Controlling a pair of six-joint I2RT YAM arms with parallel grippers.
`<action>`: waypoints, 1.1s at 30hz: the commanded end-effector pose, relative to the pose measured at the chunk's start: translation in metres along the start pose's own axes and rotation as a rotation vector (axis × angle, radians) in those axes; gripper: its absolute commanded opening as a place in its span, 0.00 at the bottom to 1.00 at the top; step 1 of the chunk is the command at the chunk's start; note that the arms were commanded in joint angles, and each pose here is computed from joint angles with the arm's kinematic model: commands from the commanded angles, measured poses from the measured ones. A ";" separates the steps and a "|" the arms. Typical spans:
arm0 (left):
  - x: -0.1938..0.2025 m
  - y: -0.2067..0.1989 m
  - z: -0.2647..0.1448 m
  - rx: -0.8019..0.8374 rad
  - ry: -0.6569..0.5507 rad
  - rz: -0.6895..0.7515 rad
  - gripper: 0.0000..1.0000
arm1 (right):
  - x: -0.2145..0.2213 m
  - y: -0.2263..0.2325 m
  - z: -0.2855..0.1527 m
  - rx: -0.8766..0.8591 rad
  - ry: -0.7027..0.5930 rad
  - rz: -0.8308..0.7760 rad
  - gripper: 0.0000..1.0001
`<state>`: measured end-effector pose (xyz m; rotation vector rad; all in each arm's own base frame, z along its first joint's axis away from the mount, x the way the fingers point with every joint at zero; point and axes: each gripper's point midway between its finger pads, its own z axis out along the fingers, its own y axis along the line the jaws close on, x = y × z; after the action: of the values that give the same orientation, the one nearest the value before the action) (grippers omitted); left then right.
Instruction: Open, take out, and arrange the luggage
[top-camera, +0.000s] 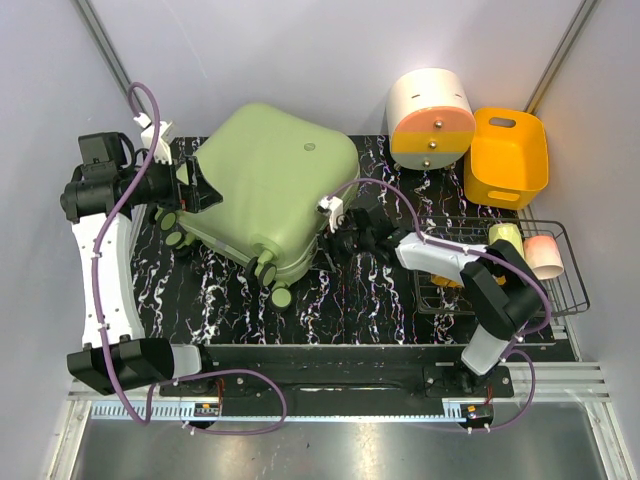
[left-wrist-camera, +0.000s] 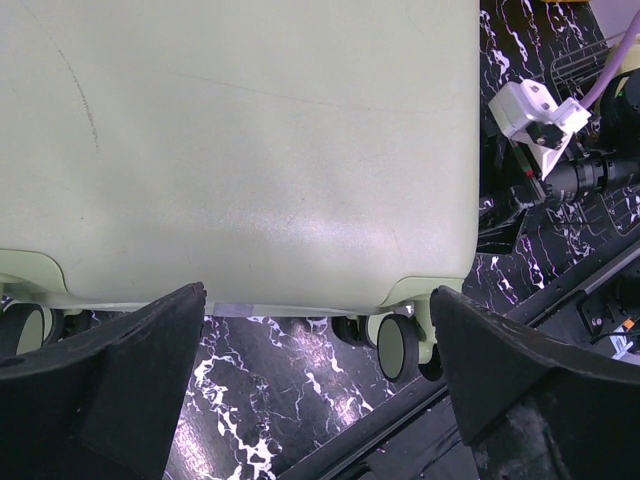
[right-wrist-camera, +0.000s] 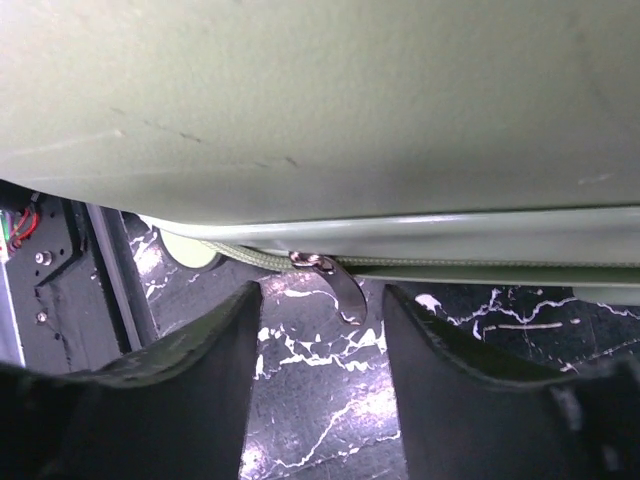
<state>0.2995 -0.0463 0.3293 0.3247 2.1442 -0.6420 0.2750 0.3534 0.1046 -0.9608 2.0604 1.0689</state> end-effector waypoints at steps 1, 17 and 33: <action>-0.009 -0.002 -0.002 -0.005 -0.044 0.027 0.99 | -0.024 0.011 -0.003 -0.054 -0.082 -0.034 0.48; 0.093 -0.035 0.011 0.006 0.200 0.185 0.99 | -0.037 0.001 -0.038 0.131 -0.174 -0.049 0.00; 0.105 -0.033 0.014 -0.017 0.219 0.210 0.99 | -0.035 -0.002 -0.012 0.087 -0.186 -0.057 0.00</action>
<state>0.2197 -0.0808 0.2400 0.6091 2.3386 -0.5152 0.2813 0.3427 0.1279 -0.8504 1.9733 1.0066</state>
